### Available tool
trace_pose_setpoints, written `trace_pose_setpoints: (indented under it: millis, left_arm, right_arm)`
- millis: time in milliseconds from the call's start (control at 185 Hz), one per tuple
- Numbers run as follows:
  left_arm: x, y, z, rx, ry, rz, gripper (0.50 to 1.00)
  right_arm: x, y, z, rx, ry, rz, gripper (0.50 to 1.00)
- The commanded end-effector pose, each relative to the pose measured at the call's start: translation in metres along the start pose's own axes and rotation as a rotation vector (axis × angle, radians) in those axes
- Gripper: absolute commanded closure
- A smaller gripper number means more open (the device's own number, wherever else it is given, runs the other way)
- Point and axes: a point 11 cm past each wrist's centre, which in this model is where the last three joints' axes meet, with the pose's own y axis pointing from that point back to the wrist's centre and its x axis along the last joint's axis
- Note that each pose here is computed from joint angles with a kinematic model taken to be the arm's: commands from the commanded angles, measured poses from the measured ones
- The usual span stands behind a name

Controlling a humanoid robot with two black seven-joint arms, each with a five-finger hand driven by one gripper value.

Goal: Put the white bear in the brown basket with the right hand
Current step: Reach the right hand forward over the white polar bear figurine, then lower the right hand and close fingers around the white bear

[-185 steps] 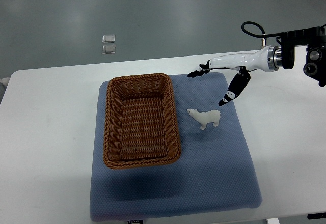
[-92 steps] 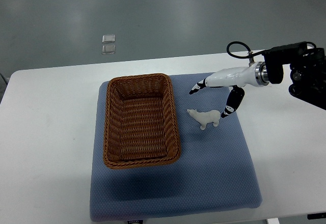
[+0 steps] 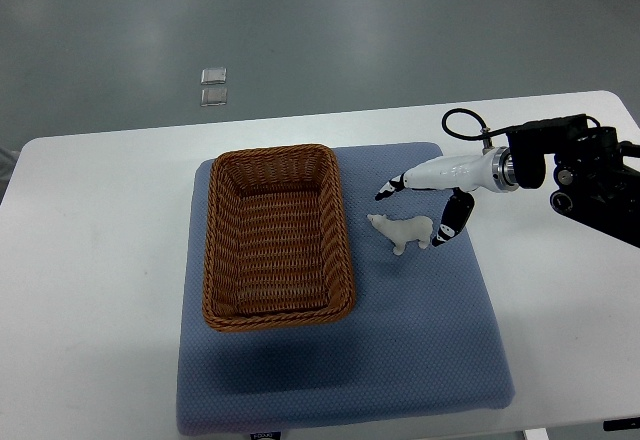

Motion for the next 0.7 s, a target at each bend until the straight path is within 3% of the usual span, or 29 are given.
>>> trace_pose_setpoints:
  millis: [0,352,692]
  left_arm:
    - [0.0,0.0,0.0,0.0,0.0,0.0,0.5]
    - [0.0,0.0,0.001,-0.001,0.0,0.0,0.5]
    - [0.0,0.0,0.0,0.0,0.0,0.0,0.5]
  right_arm:
    - [-0.005,-0.002,0.003,-0.005,-0.017,0.0,0.589]
    - [-0.008,-0.006,-0.006,0.027,-0.028,-0.013,0.603]
    - [-0.016,-0.01,-0.006,0.028,-0.043,-0.015,0.679]
